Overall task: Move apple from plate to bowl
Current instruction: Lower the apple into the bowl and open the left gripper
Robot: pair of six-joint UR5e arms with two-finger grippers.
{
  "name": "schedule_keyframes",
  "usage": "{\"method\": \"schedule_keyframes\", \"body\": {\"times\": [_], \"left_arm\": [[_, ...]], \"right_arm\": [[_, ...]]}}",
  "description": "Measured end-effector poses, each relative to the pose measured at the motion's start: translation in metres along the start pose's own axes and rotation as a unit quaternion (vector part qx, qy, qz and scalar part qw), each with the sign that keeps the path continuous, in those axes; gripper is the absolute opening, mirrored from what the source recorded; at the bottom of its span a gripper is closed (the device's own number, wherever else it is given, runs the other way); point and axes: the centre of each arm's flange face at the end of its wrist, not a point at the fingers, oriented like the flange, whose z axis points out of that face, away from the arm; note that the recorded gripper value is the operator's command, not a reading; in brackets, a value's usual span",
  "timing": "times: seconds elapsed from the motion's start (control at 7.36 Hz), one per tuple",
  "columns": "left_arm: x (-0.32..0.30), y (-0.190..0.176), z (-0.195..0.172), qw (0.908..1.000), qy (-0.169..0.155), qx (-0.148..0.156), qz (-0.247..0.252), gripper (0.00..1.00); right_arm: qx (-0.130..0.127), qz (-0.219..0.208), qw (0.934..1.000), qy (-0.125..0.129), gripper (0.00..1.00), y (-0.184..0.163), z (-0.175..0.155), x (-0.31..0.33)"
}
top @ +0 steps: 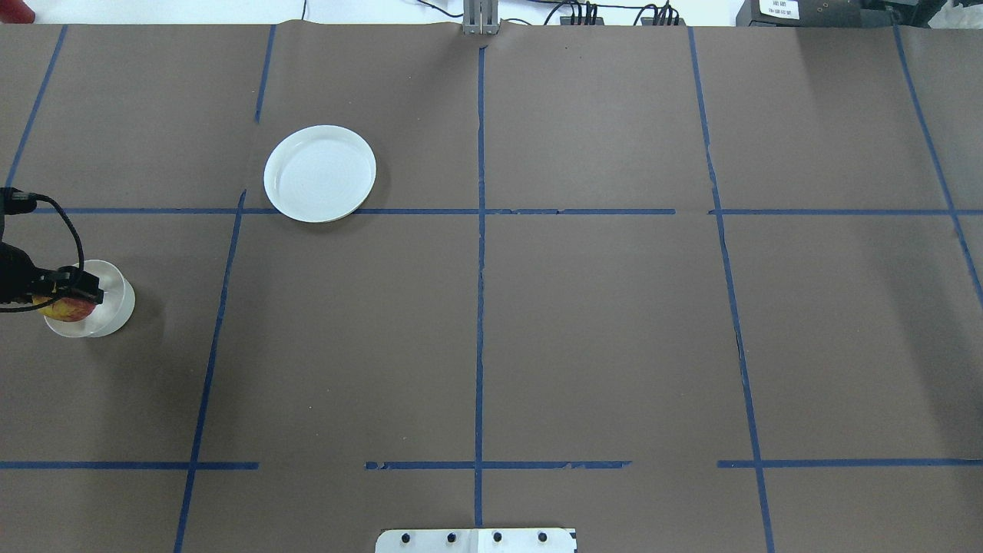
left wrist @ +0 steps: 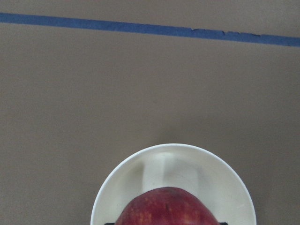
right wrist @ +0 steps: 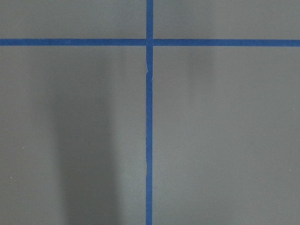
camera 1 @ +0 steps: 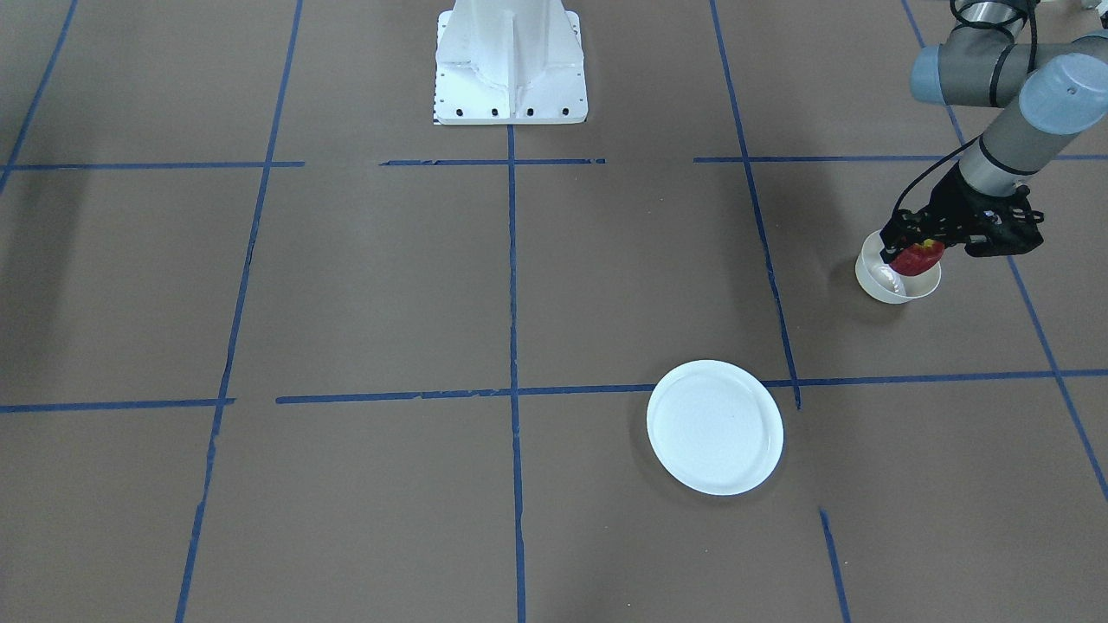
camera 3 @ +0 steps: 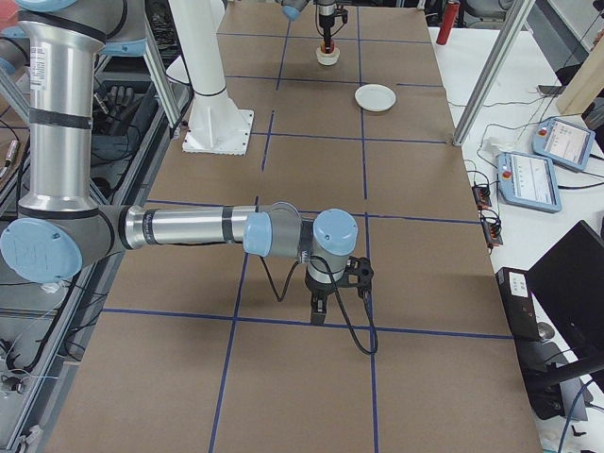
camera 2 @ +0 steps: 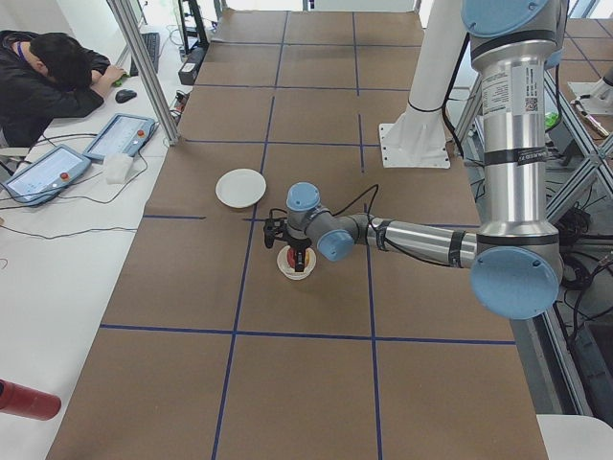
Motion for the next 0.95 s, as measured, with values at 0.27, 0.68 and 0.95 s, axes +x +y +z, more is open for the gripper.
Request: {"method": "schedule_keyframes", "body": {"times": [0.27, 0.68, 0.95], "left_arm": [[0.001, 0.000, 0.002, 1.0000, 0.000, -0.002, 0.002, 1.00], [0.004, -0.001, 0.002, 1.0000, 0.002, -0.002, 0.006, 1.00], [0.014, -0.002, -0.010, 0.9998, 0.010, 0.002, 0.016, 1.00]], "right_arm": [[0.000, 0.000, 1.0000, 0.000, 1.00, 0.000, 0.000, 0.000], [0.000, 0.000, 1.0000, 0.000, 1.00, 0.000, 0.000, 0.000], [0.000, 0.000, 1.0000, 0.000, 1.00, 0.000, 0.000, 0.000]]}}
